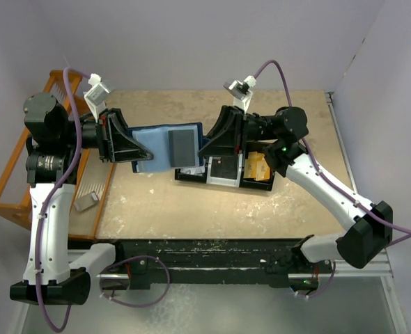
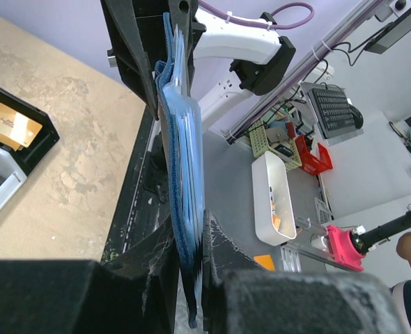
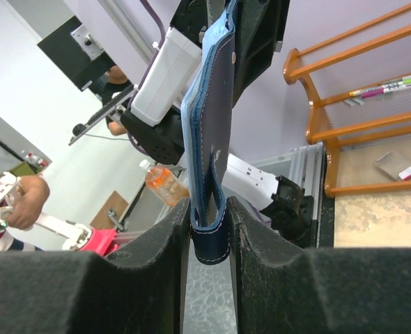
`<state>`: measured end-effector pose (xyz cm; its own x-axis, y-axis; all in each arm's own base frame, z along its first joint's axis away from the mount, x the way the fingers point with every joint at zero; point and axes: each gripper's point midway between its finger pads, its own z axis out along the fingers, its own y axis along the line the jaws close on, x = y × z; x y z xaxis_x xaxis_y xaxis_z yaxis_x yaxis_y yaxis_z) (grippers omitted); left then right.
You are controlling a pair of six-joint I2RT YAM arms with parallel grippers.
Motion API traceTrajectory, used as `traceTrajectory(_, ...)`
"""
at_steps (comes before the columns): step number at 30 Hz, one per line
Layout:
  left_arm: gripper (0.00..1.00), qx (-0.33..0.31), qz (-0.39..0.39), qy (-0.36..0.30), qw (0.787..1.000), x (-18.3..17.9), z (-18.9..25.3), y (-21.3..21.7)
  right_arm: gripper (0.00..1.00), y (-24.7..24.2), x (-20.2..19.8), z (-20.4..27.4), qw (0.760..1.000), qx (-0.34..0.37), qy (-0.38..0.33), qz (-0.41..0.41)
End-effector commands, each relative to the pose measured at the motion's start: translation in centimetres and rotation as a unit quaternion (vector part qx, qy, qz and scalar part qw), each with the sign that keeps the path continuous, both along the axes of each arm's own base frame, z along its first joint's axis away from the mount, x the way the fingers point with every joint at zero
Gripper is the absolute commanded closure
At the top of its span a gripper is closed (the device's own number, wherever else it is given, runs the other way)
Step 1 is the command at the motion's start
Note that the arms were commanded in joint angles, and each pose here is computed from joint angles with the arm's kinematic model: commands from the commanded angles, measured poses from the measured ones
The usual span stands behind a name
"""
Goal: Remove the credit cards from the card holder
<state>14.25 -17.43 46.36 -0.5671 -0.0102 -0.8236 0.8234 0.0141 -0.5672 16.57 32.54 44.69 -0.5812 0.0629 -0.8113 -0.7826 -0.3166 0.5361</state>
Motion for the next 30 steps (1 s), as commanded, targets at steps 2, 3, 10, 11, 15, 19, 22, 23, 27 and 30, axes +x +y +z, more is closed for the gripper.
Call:
traceTrajectory(2, 0.98, 0.007, -0.080, -0.024, 0.997, -3.2, 0.4, 0.5, 0.71, -0.4, 0.2, 2.3, 0.998, 0.038, -0.044, -0.033)
traceTrajectory(3, 0.98, 0.007, -0.079, -0.024, 0.997, -3.2, 0.4, 0.5, 0.72, -0.4, 0.3, 2.3, 0.998, 0.037, -0.043, -0.037)
traceTrajectory(10, 0.98, 0.009, -0.078, -0.024, 0.997, -3.2, 0.6, 0.5, 0.71, 0.3, 1.1, 2.1, 0.995, 0.021, -0.056, -0.073)
traceTrajectory(11, 0.98, 0.009, -0.078, -0.025, 0.997, -3.2, 0.7, 0.5, 0.71, 0.3, 1.0, 2.1, 0.996, 0.021, -0.056, -0.072)
traceTrajectory(15, 0.98, 0.009, -0.077, -0.028, 0.997, -3.3, 0.8, 0.5, 0.69, 0.3, 0.9, 2.2, 0.996, 0.024, -0.055, -0.071)
traceTrajectory(19, 0.98, 0.009, -0.078, -0.027, 0.997, -3.3, 0.7, 0.5, 0.56, 0.1, -0.2, 3.0, 0.996, 0.050, -0.057, -0.054)
traceTrajectory(22, 0.97, 0.010, -0.078, -0.028, 0.996, -3.2, 0.8, 0.5, 0.55, -0.4, -1.8, 3.7, 0.995, 0.078, -0.057, -0.013)
traceTrajectory(23, 0.97, 0.010, -0.078, -0.029, 0.996, -3.2, 0.8, 0.5, 0.60, -0.5, -2.0, 3.9, 0.995, 0.086, -0.056, -0.004)
traceTrajectory(27, 0.96, 0.009, -0.076, -0.027, 0.997, -3.0, 0.7, 0.5, 0.82, -0.4, -2.4, 4.3, 0.994, 0.095, -0.054, 0.004)
traceTrajectory(30, 0.87, 0.009, -0.073, -0.028, 0.997, -2.7, 0.6, 0.5, 0.94, -0.3, -2.2, 4.3, 0.995, 0.089, -0.050, -0.007)
